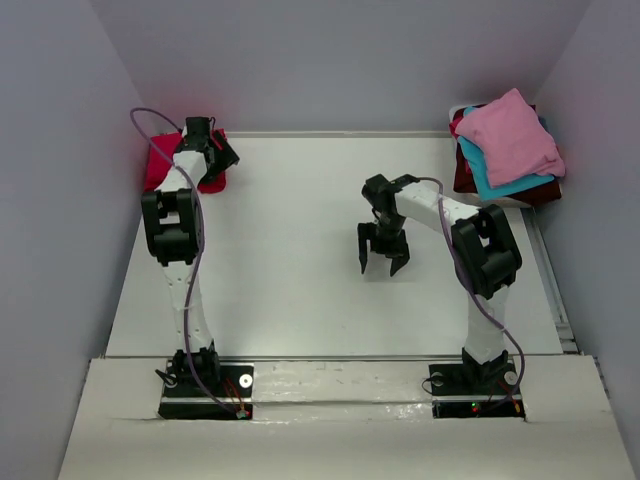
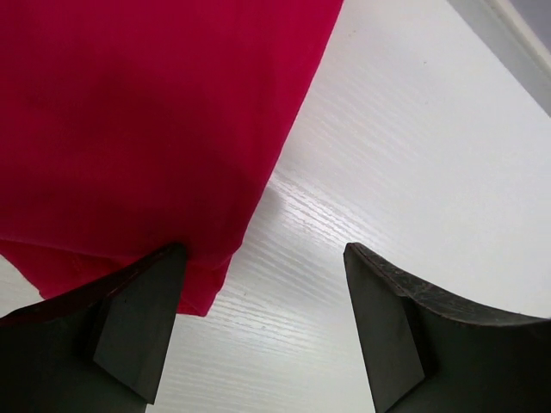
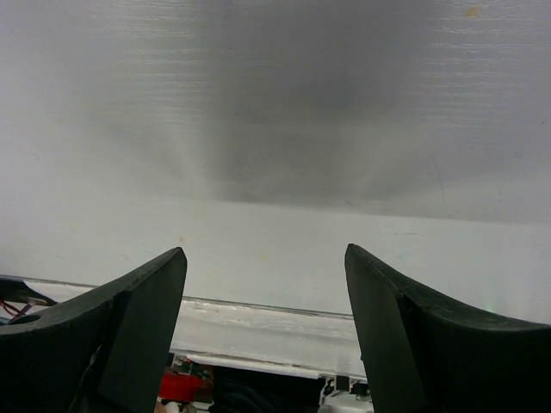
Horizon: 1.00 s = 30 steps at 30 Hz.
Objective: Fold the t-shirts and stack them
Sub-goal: Neatly place the folded tshirt to the corner
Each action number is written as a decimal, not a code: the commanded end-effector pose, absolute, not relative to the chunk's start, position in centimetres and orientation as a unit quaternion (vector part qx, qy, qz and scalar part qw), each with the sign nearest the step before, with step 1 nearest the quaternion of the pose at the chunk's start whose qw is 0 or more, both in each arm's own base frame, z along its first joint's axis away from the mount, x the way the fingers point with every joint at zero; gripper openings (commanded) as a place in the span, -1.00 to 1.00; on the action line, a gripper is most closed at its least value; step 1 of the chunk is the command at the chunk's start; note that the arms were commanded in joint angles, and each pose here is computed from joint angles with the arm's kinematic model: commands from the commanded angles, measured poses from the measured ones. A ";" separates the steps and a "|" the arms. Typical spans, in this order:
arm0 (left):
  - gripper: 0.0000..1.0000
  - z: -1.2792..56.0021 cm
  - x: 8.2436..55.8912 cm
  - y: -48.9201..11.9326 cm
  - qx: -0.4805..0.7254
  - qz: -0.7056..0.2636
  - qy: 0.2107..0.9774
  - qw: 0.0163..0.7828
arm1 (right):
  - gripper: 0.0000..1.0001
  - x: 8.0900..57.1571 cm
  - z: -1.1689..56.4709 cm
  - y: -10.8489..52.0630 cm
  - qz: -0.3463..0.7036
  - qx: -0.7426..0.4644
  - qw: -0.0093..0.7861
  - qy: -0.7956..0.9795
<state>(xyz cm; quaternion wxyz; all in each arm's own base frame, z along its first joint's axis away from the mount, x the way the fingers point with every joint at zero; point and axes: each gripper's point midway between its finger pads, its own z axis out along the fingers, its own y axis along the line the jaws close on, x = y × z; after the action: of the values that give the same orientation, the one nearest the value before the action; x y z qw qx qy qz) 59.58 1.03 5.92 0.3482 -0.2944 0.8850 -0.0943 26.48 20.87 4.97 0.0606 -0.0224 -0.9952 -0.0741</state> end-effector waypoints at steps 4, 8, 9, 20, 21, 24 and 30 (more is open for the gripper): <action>0.71 17.6 60.0 1.0 -0.267 -0.117 0.837 0.462 | 0.61 26.6 5.4 21.5 -0.089 -0.009 0.046 -0.995; 0.72 19.4 60.2 2.6 -0.276 -0.084 0.821 0.493 | 0.61 26.7 5.3 21.4 -0.086 -0.007 0.046 -0.995; 0.72 19.3 60.4 3.2 -0.282 -0.078 0.820 0.493 | 0.61 26.8 5.3 21.4 -0.086 -0.006 0.046 -0.995; 0.72 14.5 62.4 7.5 -0.327 -0.059 0.824 0.459 | 0.61 26.7 5.1 21.2 -0.079 0.000 0.052 -0.996; 0.72 14.0 62.4 7.5 -0.329 -0.060 0.825 0.456 | 0.61 26.7 5.0 21.2 -0.077 0.000 0.055 -0.996; 0.72 12.1 62.2 9.0 -0.347 -0.056 0.826 0.440 | 0.61 26.9 5.0 21.3 -0.076 0.002 0.056 -0.996; 0.72 10.1 60.3 12.2 -0.385 -0.024 0.818 0.427 | 0.61 27.1 4.7 21.4 -0.072 0.003 0.062 -0.995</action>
<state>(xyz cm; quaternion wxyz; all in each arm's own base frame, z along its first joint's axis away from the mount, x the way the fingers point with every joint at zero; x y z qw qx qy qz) 60.75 9.84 7.78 0.3998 -0.3602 0.8417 -0.0453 26.58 20.84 4.25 0.0670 -0.0086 -0.9951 -0.0716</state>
